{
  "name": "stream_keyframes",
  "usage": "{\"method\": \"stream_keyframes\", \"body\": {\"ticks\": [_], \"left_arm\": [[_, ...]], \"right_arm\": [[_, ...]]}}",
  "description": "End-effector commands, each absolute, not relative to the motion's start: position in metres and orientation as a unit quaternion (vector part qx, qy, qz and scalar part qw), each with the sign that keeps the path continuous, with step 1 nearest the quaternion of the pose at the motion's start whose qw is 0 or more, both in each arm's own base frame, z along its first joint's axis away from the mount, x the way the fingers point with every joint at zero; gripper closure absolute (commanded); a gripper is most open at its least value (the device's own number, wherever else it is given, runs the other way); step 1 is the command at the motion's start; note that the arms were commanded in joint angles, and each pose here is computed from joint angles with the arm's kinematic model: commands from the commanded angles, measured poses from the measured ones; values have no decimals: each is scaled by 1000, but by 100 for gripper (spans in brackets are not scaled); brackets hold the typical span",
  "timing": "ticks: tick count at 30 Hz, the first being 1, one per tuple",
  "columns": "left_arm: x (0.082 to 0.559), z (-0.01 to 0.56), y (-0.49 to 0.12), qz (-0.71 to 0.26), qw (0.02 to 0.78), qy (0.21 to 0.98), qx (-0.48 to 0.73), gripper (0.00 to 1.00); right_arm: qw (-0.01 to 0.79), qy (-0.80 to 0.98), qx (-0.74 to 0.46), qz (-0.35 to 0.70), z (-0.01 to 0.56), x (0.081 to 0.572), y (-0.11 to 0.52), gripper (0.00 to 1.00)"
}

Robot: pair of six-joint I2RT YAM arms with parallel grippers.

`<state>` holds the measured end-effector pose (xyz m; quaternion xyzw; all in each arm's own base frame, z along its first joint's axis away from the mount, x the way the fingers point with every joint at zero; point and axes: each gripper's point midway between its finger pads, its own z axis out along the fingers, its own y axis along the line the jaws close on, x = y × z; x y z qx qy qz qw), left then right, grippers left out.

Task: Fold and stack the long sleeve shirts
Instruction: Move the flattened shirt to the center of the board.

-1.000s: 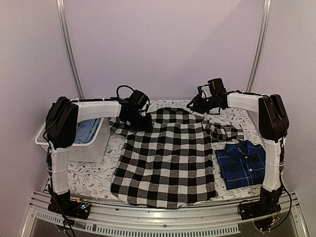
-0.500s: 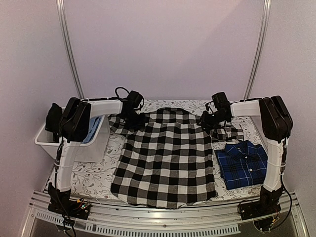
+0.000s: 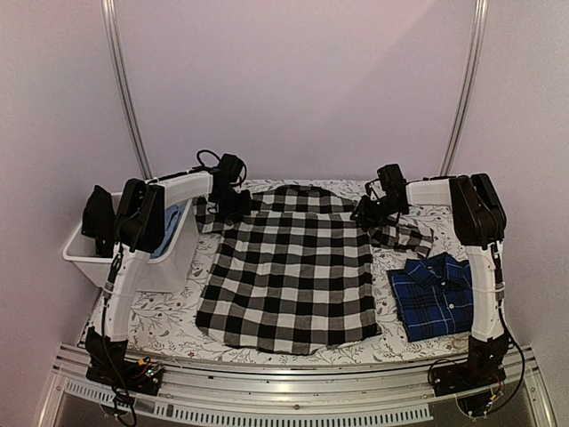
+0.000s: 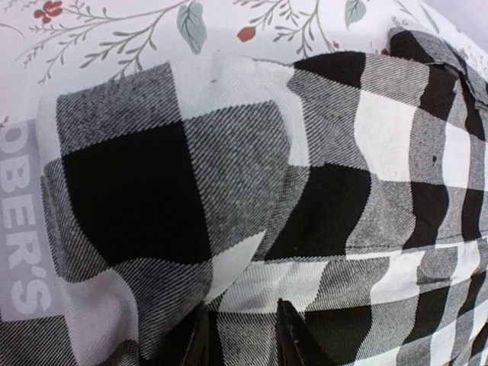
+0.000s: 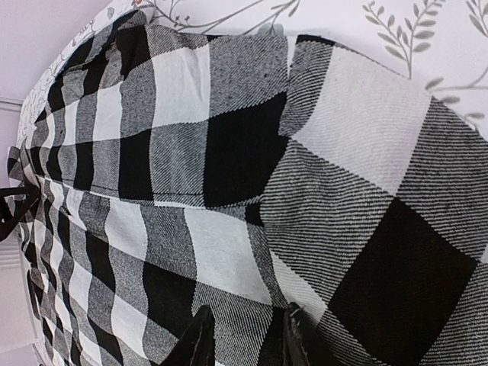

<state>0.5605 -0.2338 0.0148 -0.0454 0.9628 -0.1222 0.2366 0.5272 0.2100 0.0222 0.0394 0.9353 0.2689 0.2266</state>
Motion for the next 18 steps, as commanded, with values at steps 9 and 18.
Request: {"method": "stream_keyframes", "body": {"ticks": [9,18], "left_arm": [[570,36,-243,-158,236,958,-23,64],[570,124,-277,-201,305,931,25,43]], "right_arm": [[236,944,6,232,40,561,189,54],[303,939,15,164,115,538,155,42]]}}
